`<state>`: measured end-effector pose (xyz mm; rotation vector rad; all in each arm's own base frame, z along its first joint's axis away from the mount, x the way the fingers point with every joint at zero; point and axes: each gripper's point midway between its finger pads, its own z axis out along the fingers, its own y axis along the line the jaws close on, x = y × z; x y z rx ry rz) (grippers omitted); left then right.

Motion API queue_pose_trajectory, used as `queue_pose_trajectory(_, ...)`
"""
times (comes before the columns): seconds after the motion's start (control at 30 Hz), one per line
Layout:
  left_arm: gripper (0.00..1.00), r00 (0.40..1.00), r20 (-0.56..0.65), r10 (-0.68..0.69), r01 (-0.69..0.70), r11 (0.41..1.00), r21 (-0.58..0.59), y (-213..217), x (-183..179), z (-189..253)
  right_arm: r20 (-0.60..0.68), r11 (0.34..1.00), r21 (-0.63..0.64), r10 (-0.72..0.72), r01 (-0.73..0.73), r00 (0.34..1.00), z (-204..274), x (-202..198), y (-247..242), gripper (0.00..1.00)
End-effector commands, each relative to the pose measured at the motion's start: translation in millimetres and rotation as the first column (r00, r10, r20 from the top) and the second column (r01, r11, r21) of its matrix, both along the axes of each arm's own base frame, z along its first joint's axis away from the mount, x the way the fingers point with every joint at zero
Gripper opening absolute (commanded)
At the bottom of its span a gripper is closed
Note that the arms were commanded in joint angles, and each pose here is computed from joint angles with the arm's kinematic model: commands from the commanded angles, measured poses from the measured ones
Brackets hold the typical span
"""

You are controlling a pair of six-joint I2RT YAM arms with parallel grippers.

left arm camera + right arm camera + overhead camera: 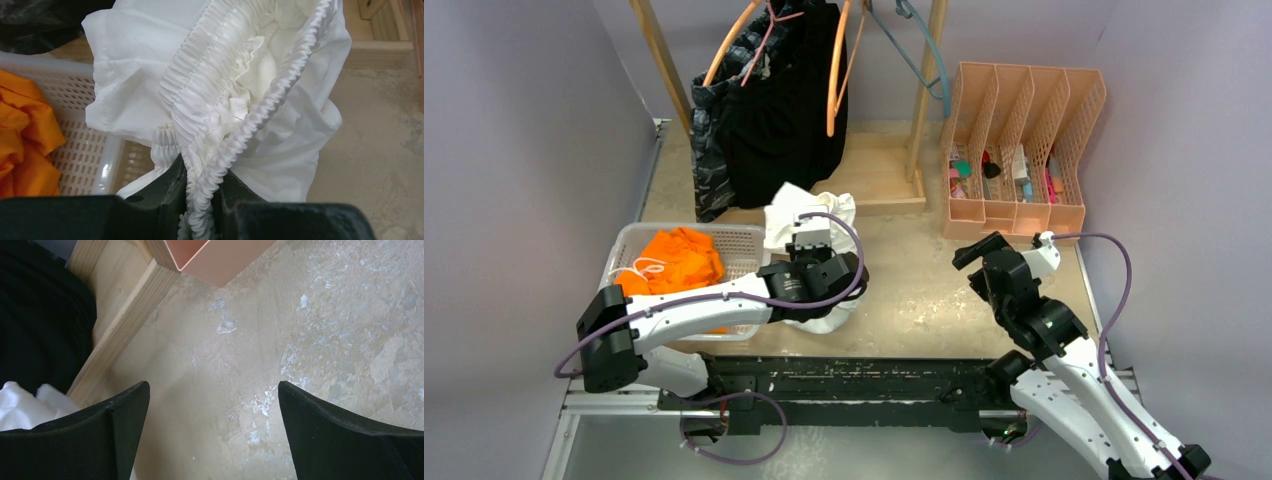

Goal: Remove the shorts from the hanger
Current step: Pick up the shorts at the center of the board, then place the shorts in the basket.

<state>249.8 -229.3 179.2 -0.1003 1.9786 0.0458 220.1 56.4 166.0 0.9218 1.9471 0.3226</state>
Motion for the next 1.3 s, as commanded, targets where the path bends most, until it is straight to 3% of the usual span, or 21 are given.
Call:
queue_pose_trajectory(0.0,0.0,0.976,0.122,0.179,-0.175,0.984,-0.045,51,-4,52,0.031,1.0,0.008,-0.002,0.002,1.0,6,6,2,0.99)
queue_pose_trajectory(0.17,0.0,0.945,0.164,0.282,-0.26,0.955,-0.142,90,-16,89,0.033,1.0,0.014,0.004,-0.004,0.999,5,7,4,0.99)
queue_pose_trajectory(0.4,0.0,0.91,0.252,0.33,-0.311,0.944,-0.111,127,-20,119,0.042,0.999,0.035,0.027,-0.028,0.999,4,11,12,0.99)
queue_pose_trajectory(0.6,0.0,0.901,0.164,0.402,-0.387,0.914,-0.119,156,6,107,0.037,0.999,0.012,0.039,-0.039,0.999,9,18,15,0.99)
queue_pose_trajectory(0.8,0.0,0.833,0.187,0.521,-0.517,0.853,-0.071,193,7,117,-0.002,1.0,-0.003,0.027,-0.027,1.0,2,12,10,0.99)
queue_pose_trajectory(0.9,0.0,0.839,0.156,0.522,-0.505,0.852,-0.134,197,4,104,0.006,1.0,0.012,0.024,-0.024,1.0,0,9,10,0.99)
queue_pose_trajectory(1.17,0.0,0.856,-0.119,0.502,-0.511,0.858,-0.053,196,10,21,0.07,0.999,0.026,0.039,-0.041,0.997,14,16,13,0.99)
queue_pose_trajectory(1.27,0.0,0.838,-0.185,0.514,-0.537,0.838,-0.102,198,11,-7,0.05,0.999,0.004,0.032,-0.032,0.998,14,17,11,0.99)
